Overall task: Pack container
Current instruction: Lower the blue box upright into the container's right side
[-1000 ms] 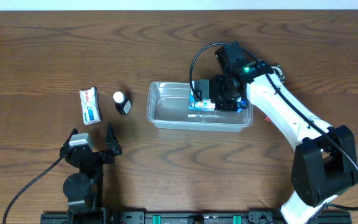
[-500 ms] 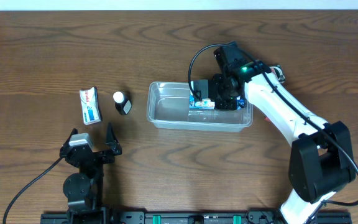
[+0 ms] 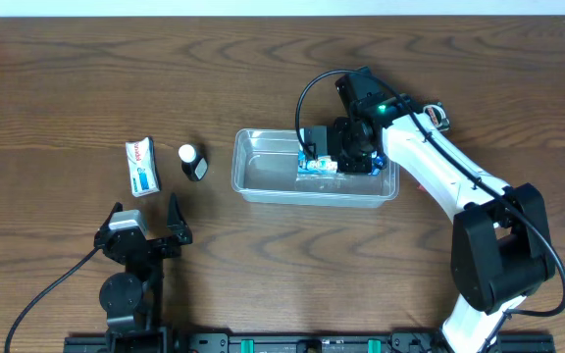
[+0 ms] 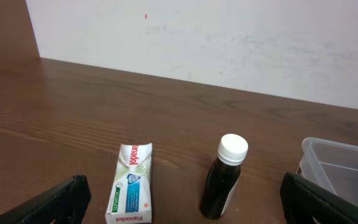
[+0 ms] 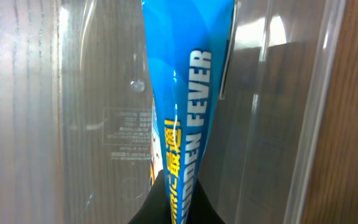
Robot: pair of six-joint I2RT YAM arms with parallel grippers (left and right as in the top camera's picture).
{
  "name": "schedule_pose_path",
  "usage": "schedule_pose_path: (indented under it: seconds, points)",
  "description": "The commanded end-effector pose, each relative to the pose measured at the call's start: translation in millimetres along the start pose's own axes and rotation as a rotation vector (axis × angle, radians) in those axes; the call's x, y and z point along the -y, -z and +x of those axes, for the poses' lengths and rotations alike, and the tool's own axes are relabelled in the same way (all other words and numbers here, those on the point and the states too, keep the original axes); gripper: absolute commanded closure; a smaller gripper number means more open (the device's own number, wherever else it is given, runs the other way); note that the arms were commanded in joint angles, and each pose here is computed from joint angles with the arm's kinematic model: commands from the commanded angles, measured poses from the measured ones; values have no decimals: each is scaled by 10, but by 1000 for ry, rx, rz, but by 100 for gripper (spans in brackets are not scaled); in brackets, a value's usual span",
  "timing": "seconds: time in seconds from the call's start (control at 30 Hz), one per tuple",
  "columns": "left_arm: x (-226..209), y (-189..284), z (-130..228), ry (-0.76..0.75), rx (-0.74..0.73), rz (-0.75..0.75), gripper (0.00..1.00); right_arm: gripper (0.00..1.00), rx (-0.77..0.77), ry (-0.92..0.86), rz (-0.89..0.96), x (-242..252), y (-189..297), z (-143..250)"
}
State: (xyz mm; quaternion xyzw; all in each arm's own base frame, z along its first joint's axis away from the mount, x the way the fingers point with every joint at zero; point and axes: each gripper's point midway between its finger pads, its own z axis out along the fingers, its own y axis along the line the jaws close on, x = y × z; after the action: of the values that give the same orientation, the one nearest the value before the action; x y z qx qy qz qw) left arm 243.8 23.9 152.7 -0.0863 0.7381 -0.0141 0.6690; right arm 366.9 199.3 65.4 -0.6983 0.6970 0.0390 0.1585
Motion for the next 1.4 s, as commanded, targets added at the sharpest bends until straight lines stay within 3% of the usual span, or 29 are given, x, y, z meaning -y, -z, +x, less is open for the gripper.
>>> schedule_pose_path:
  seconds: [0.0,0.23,1.03,1.2,1.23,1.37]
  points:
    - [-21,-7,152,-16,-47,-5,2,99,-32,-35,-28,-35,-168,71]
    - [-21,-7,150,-16,-46,-5,2,99,-70,-132,-7,-5,-165,140]
    - [-21,-7,150,-16,-46,-5,2,99,-160,-148,-18,-47,-132,366]
    - [-21,-7,150,-16,-46,-5,2,77,-160,-149,-19,-49,-131,363]
    - [-21,-7,150,-16,-46,-5,2,66,-160,-148,-19,-51,-132,360]
    - [-21,-7,150,-16,-46,-5,2,63,-162,-137,-28,-88,-138,328]
